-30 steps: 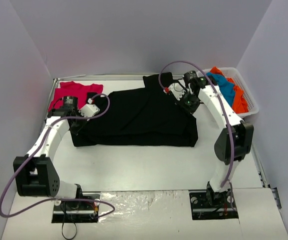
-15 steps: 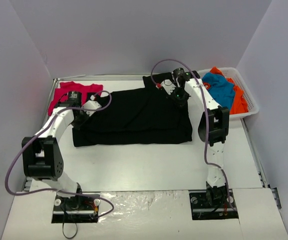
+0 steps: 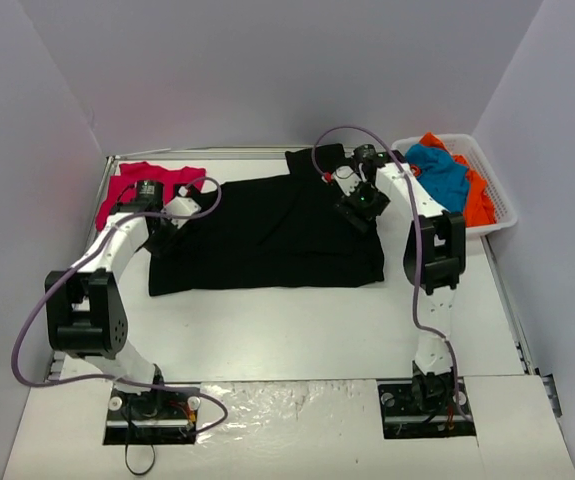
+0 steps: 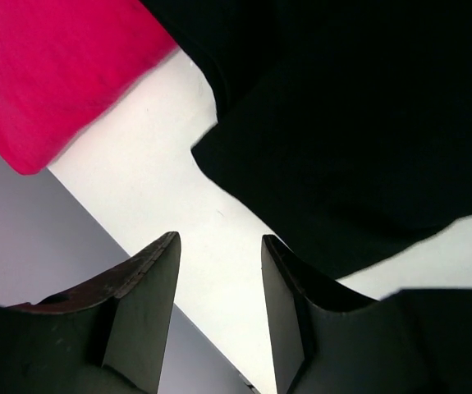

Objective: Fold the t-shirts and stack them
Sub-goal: Fold the flattened tshirt in 1/3 of the way

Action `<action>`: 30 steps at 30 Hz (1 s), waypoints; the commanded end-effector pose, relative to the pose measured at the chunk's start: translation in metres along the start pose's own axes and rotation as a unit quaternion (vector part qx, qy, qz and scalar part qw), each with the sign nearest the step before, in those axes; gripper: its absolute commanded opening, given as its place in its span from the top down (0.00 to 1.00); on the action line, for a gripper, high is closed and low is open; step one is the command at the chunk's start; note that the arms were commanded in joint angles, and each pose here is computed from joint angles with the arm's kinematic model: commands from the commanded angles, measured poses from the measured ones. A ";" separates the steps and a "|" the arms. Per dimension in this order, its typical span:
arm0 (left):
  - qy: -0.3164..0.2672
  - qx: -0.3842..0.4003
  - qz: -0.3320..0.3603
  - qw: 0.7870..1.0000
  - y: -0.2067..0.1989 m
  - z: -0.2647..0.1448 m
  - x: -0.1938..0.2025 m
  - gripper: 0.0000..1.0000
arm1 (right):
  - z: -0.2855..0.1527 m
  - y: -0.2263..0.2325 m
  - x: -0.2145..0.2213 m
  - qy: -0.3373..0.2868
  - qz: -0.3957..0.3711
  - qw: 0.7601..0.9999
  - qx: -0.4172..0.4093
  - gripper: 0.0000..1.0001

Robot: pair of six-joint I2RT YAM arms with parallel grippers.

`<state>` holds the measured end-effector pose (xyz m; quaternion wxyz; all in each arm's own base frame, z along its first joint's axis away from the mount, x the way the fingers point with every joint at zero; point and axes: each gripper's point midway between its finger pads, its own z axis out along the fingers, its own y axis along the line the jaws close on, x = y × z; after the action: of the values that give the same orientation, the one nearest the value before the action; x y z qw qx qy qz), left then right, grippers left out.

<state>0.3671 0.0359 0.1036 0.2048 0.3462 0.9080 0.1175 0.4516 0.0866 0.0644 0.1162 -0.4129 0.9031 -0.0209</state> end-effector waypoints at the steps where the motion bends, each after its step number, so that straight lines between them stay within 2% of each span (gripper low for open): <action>1: -0.033 -0.017 0.000 0.999 0.001 -0.034 0.002 0.57 | -0.066 0.008 0.006 -0.046 0.016 0.999 0.022 0.21; 6: -0.029 0.019 0.038 0.999 -0.034 -0.040 0.031 0.62 | -0.077 0.040 0.053 -0.016 0.023 1.000 0.005 0.21; 15: -0.019 0.087 0.128 0.988 -0.086 -0.033 0.075 0.62 | -0.079 0.095 0.111 0.039 0.018 0.996 -0.073 0.21; 22: -0.001 0.126 0.152 0.980 -0.103 -0.017 0.089 0.62 | -0.057 0.114 0.131 0.069 0.025 0.991 -0.110 0.21; 30: 0.006 0.129 0.152 0.980 -0.104 0.005 0.089 0.60 | -0.043 0.111 0.128 0.079 0.032 0.989 -0.117 0.21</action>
<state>0.2389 0.0211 0.0371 0.1193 0.4951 0.8600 0.0312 0.2839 0.0621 0.0688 0.0163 -0.4016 0.9144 0.0474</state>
